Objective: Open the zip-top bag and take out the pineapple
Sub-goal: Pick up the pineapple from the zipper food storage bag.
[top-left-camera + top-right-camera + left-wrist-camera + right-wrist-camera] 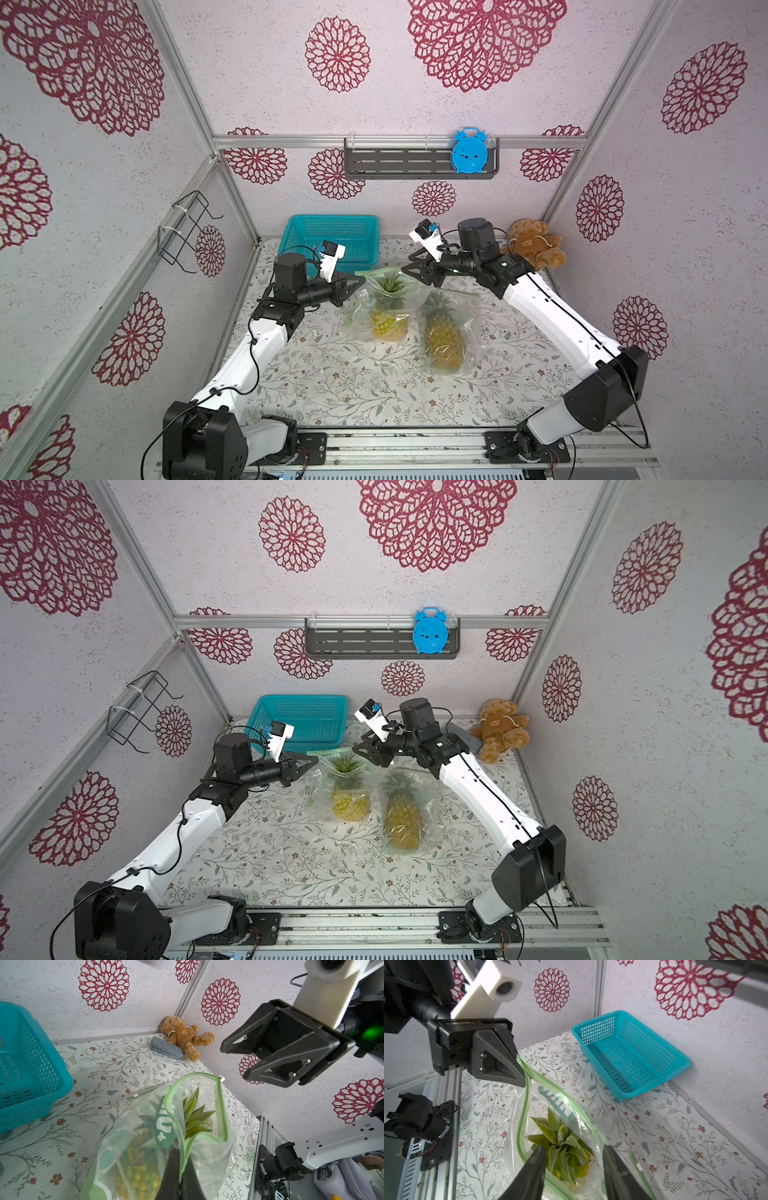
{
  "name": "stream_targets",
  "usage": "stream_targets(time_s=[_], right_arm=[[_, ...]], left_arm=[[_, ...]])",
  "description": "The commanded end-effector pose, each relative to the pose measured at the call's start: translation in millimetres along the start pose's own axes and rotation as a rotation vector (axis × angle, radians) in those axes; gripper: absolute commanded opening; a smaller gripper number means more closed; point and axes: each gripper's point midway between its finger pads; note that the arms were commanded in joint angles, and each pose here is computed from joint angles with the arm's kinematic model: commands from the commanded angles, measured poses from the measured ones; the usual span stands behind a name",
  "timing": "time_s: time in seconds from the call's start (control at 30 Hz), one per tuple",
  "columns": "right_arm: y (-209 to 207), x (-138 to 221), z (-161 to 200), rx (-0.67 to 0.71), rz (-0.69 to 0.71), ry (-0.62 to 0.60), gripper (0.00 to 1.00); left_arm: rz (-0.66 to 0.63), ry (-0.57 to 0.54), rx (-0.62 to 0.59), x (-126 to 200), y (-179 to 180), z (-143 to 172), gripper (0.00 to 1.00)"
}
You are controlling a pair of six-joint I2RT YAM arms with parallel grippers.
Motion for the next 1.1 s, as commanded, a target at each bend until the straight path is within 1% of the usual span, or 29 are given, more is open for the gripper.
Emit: stream_targets(time_s=[0.0,0.13,0.33,0.53,0.7,0.83,0.9,1.07], right_arm=[[11.0,-12.3,2.4,-0.012,-0.055,0.033,0.51],[19.5,-26.1,16.3,-0.022,-0.096,0.089,0.53],[25.2,-41.0,37.0,-0.036,-0.107,0.165,0.57],[27.6,-56.0,45.5,-0.027,-0.102,0.200,0.64],[30.7,-66.1,49.0,-0.016,-0.106,0.219,0.68],[23.8,-72.5,58.8,-0.014,-0.056,0.264,0.68],[23.2,-75.2,65.2,-0.013,-0.049,0.289,0.68],[27.4,-80.7,84.2,-0.017,-0.059,0.358,0.64]], left_arm=[[-0.003,0.003,-0.017,1.2,-4.0,-1.9,0.00],[-0.005,0.005,-0.016,0.7,-3.5,-1.5,0.00],[-0.007,0.005,-0.017,1.1,-3.4,-1.3,0.00],[-0.007,0.007,-0.016,0.6,-2.7,-0.6,0.00],[-0.007,0.008,-0.014,0.1,-2.3,-0.6,0.00],[-0.006,0.010,-0.014,0.1,-2.3,-0.1,0.00],[-0.005,0.009,-0.015,0.2,-2.8,-0.7,0.00],[-0.009,0.006,-0.016,0.8,-2.7,-1.2,0.00]])
Point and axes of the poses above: each gripper's point midway between its finger pads, its own x axis back along the fingers, its own y axis along the line the jaws close on, z = x × y, and after that the axes turned 14 degrees about x, right-handed
